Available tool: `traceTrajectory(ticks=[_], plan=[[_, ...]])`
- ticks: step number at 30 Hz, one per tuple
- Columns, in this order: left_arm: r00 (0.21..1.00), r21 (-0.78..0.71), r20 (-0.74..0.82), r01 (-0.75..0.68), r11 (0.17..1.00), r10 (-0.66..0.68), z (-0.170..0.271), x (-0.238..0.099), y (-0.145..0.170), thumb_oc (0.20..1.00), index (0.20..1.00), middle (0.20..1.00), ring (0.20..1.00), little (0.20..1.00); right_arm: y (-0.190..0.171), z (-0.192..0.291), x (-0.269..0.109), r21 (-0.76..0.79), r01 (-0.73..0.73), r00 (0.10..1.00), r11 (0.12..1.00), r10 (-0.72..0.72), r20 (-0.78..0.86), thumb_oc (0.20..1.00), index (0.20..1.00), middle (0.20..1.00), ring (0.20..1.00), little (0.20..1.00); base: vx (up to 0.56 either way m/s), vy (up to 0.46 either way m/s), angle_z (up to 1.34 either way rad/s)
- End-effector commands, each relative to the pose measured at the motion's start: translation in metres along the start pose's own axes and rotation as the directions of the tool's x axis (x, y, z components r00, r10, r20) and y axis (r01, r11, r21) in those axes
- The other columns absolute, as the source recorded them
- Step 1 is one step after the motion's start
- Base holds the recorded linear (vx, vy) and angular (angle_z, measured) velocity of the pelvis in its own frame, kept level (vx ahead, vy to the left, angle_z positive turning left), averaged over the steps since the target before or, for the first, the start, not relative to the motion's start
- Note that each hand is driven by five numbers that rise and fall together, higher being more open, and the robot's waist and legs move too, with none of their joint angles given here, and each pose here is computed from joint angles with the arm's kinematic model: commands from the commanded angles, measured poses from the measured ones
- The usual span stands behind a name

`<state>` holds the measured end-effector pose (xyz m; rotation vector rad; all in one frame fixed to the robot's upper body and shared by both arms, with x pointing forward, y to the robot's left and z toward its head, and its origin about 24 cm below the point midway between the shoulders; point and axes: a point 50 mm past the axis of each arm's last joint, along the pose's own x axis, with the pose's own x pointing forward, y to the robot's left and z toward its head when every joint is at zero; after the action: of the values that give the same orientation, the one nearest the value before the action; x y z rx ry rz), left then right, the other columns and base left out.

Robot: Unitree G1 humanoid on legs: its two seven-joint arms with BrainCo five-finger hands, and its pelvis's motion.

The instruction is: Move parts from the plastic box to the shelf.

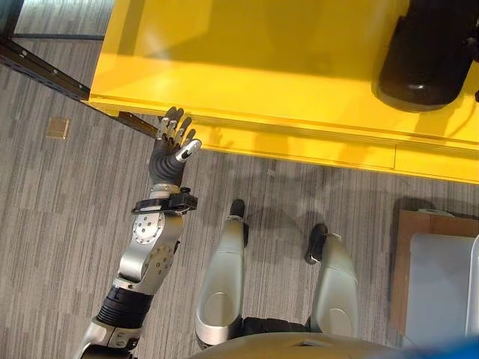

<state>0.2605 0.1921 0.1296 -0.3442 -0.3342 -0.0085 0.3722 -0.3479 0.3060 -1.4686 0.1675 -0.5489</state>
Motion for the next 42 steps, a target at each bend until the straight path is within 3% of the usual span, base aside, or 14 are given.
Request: traceTrajectory(ticks=[1, 21, 42], plan=[[0.993, 0.01, 0.116, 0.029, 1.0, -0.03, 0.018, -0.001, -0.005, 1.0, 1.0, 1.0, 1.0, 1.0, -0.042, -0.011, 0.001, -0.036, 0.126, 0.991, 0.991, -0.127, -0.048, 0.2, 0.2, 0.2, 0.2, 0.2, 0.0, 0.0, 0.0], [0.99, 0.023, 0.137, -0.018, 1.0, 0.015, 0.021, -0.004, 0.004, 1.0, 1.0, 1.0, 1.0, 1.0, -0.103, -0.012, -0.005, 0.105, 0.322, 0.946, 0.941, -0.317, -0.062, 0.2, 0.2, 0.2, 0.2, 0.2, 0.0, 0.0, 0.0], [0.988, 0.022, 0.153, -0.026, 0.999, 0.023, 0.023, -0.006, 0.007, 1.0, 1.0, 1.0, 1.0, 1.0, -0.102, -0.014, -0.006, -0.083, 0.312, 0.95, 0.946, -0.313, -0.004, 0.2, 0.2, 0.2, 0.2, 0.2, 0.0, 0.0, 0.0]])
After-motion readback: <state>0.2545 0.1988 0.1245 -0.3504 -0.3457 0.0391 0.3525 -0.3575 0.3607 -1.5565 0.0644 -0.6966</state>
